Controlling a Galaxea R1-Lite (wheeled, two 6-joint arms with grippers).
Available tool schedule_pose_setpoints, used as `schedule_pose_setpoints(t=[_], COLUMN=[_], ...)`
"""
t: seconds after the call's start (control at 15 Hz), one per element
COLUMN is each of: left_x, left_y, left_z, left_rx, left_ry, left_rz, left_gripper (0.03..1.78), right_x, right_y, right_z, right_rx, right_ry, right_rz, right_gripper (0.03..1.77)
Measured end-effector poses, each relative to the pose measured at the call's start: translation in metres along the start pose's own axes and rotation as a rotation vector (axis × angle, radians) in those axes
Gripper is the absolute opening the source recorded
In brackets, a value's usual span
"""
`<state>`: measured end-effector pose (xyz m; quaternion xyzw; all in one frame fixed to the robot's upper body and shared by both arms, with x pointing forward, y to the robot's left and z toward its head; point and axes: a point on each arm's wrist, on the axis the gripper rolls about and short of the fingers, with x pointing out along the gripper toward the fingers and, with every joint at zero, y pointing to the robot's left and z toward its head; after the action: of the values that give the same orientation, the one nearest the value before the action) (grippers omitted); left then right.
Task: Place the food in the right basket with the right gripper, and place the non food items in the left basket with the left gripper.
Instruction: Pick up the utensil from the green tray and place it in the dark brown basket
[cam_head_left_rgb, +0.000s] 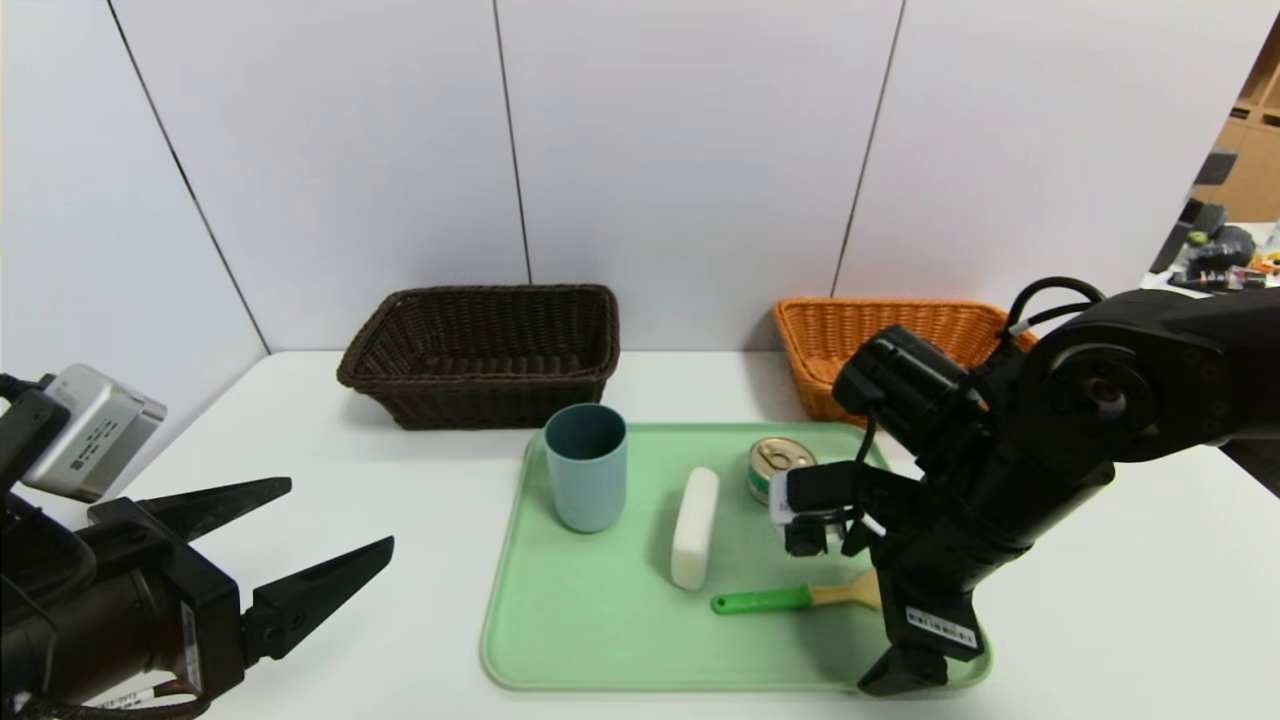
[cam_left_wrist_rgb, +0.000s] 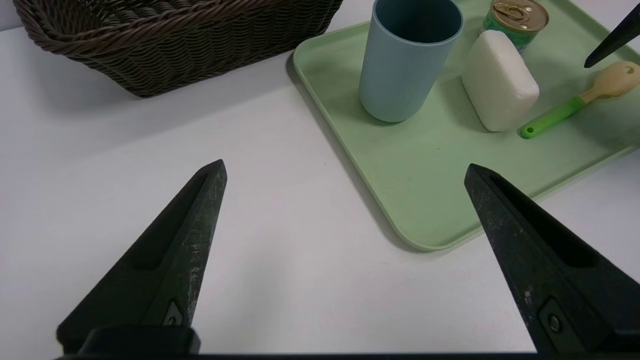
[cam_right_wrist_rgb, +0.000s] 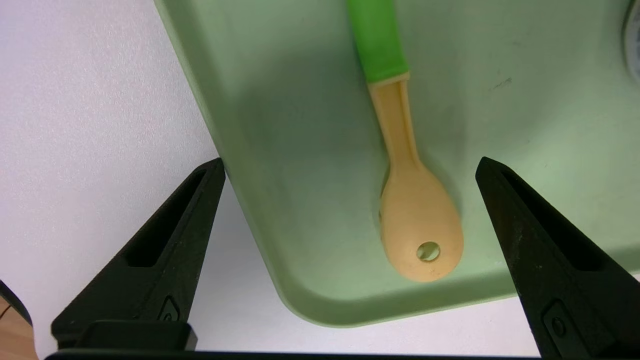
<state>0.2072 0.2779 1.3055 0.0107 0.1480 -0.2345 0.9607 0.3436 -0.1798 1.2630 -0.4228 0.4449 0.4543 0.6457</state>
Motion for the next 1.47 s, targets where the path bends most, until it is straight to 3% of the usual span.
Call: schedule_pose_setpoints(t=[0.07, 0.87, 1.07, 1.33, 1.4, 1.47], left_x=[0.0, 0.001, 0.002, 0.003, 0.003, 0.003], left_y=[0.0, 0.0, 0.0, 0.0, 0.0, 0.0], left_z=[0.0, 0.0, 0.0, -0.001, -0.001, -0.001], left_rx=[0.001, -0.001, 0.0, -0.002, -0.002, -0.001], left_ry=[-0.001, 0.002, 0.006, 0.011, 0.011, 0.012], left_rz=[-0.001, -0.003, -0.002, -0.002, -0.002, -0.003], left_gripper=[1.69, 1.69, 1.69, 1.69, 1.69, 1.69], right_x=[0.0, 0.018, 0.02, 0.019, 0.018, 0.018], right_y=[-0.005, -0.014, -0.014, -0.012, -0.012, -0.012], right_z=[0.003, 0.012, 0.013, 0.013, 0.013, 0.013], right_rx=[0.002, -0.001, 0.002, -0.007, -0.007, -0.007], right_ry=[-0.012, 0.007, 0.011, 0.011, 0.01, 0.01], right_rz=[-0.027, 0.003, 0.008, 0.006, 0.004, 0.003], right_gripper=[1.71, 1.66, 1.17, 0.72, 0.2, 0.07])
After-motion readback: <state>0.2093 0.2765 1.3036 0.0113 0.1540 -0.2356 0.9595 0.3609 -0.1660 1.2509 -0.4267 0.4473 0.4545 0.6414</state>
